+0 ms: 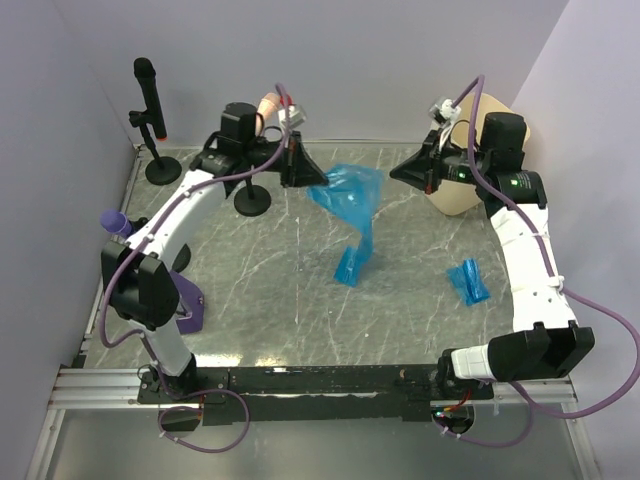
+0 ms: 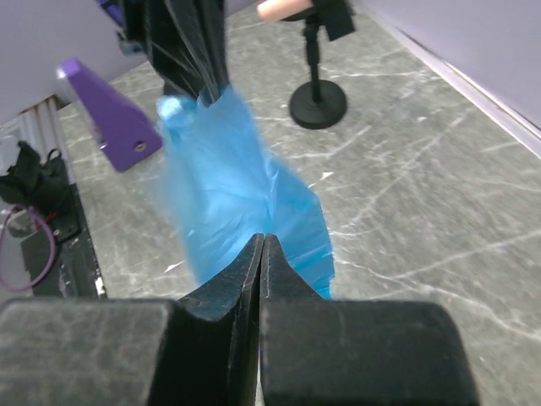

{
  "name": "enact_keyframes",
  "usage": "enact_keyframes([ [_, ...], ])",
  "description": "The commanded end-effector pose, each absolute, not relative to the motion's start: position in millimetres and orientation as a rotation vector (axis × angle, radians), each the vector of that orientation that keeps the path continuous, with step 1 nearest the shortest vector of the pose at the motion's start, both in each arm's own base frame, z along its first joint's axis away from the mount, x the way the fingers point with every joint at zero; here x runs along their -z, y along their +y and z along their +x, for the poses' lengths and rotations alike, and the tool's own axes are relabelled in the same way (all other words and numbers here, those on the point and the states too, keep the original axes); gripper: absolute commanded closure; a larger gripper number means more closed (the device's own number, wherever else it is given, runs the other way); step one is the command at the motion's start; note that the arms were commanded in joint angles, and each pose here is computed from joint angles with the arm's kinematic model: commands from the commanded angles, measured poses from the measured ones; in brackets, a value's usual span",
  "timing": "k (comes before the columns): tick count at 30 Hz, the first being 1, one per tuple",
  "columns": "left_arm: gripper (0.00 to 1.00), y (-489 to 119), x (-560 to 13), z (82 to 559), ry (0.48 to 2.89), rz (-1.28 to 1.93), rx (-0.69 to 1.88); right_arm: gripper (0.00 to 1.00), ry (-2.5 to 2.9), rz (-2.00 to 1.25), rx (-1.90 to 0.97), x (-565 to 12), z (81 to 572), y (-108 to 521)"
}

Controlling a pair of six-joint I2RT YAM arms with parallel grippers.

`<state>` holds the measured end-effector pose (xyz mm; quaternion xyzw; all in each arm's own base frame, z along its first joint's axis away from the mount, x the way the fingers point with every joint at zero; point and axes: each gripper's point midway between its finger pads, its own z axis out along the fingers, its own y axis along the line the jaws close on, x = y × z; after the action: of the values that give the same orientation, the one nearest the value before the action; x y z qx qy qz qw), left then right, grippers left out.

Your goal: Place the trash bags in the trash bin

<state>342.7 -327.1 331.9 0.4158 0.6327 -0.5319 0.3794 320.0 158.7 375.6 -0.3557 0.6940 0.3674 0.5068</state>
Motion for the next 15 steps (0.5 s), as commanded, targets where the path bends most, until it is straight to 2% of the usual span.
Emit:
enact_keyframes([
  [1, 0.96, -304.3, -363.4, 333.0, 1.536, 1.078, 1.322, 1.00, 1.619, -0.838, -0.845, -393.5, 322.2, 153.3],
  [5, 0.98, -303.8, -369.6, 325.0, 1.515, 1.076, 1.373, 1.00, 1.686, -0.713, -0.762, -390.2, 341.2, 141.8],
  [7, 0.99, -305.1, -371.9, 326.6, 1.529, 1.038, 1.397, 0.91, 1.640, -0.720, -0.760, -405.6, 337.3, 143.1],
  [11, 0.99, -307.0, -374.0, 324.8, 1.553, 1.002, 1.457, 0.74, 1.466, -0.987, -0.889, -430.1, 283.8, 188.0],
  [15, 0.99, -307.4, -380.3, 323.5, 1.544, 0.975, 1.478, 0.66, 1.398, -1.163, -1.030, -419.1, 233.2, 230.8],
])
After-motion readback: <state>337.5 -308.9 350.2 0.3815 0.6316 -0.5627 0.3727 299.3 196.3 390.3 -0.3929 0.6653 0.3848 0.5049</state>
